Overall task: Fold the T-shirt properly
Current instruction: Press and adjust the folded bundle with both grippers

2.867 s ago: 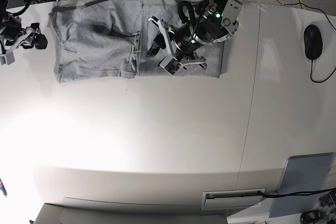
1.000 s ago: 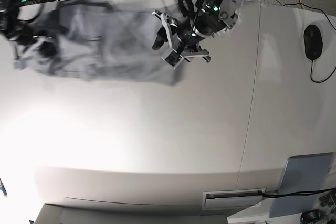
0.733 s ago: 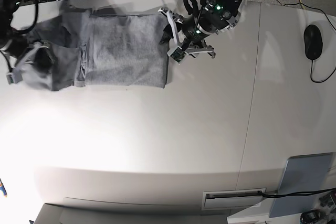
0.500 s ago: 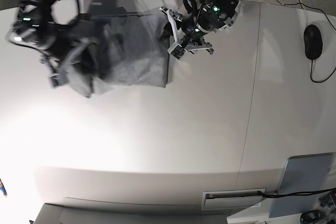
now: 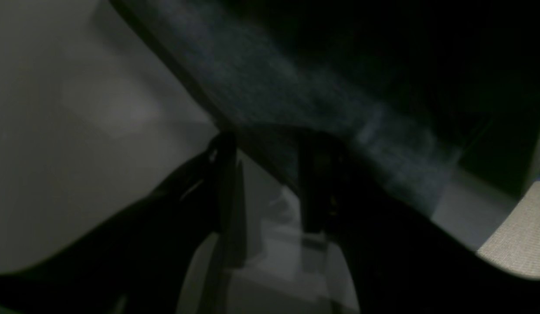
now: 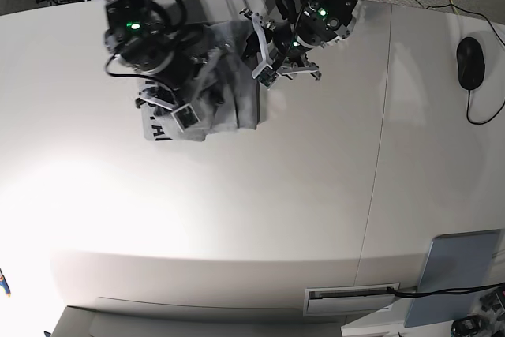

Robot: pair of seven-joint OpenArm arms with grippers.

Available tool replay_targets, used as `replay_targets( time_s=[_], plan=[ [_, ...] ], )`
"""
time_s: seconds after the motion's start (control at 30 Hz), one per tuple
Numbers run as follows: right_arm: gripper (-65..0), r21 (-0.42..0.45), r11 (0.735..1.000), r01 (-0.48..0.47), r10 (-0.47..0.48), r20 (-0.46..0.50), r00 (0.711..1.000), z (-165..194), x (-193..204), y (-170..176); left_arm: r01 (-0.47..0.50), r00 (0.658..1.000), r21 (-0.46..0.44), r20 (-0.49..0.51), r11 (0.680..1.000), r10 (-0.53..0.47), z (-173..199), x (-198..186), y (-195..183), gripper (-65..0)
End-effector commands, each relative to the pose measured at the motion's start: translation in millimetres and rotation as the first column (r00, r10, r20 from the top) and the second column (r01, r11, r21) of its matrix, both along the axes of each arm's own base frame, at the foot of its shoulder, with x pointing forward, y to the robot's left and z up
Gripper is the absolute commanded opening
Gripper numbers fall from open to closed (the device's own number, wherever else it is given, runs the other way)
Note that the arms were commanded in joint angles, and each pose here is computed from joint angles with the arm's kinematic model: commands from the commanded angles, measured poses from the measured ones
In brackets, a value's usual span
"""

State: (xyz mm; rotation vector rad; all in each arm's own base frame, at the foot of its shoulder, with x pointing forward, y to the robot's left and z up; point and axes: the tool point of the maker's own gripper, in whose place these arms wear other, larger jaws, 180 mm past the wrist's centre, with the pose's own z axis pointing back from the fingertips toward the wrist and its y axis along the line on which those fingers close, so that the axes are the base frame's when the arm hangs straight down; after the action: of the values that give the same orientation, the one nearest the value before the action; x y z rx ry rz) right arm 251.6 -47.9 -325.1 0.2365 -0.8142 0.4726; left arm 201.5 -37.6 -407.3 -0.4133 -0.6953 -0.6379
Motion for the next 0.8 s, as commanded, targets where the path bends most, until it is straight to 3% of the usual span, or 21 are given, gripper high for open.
replay_targets(
  time_s=[0.0, 0.17, 0.3, 0.6, 0.67, 0.77],
  plan=[
    [-42.1, 0.061, 0.998, -0.016, 0.012, 0.057, 0.998, 16.8, 6.6, 12.8, -0.001, 0.999, -0.02, 0.032, 1.0, 0.002, 8.4, 5.7, -0.9, -39.4],
    [-42.1, 0.165, 0.981, -0.102, 0.093, 0.061, 0.994, 28.9, 2.4, 40.6, 0.006, 0.999, 0.056, 0.031, 0.998, -0.008, 2.0, 5.1, 9.8, -39.4],
    [-42.1, 0.172, 0.979, -0.111, 0.102, 0.06, 0.993, 30.5, 2.9, 42.5, -0.011, 1.0, 0.126, 0.018, 0.992, 0.009, 0.0, 6.9, 24.2, -39.4],
    [-42.1, 0.143, 0.984, -0.107, 0.103, 0.036, 0.994, 25.9, 2.1, 38.6, -0.162, 0.986, 0.159, 0.06, 0.974, 0.155, 13.7, 34.0, 74.3, -39.4],
    [-42.2, 0.098, 0.991, -0.09, 0.085, 0.057, 0.995, 26.4, 8.8, 31.8, -0.191, 0.981, 0.138, 0.072, 0.972, 0.183, 21.5, 39.1, 81.8, -39.5],
    [-42.2, 0.001, 1.0, 0.009, -0.009, 0.107, 0.994, 28.7, 26.9, 9.1, -0.225, 0.971, 0.097, 0.103, 0.969, 0.215, 38.3, 47.2, 87.0, -40.7]
  ],
)
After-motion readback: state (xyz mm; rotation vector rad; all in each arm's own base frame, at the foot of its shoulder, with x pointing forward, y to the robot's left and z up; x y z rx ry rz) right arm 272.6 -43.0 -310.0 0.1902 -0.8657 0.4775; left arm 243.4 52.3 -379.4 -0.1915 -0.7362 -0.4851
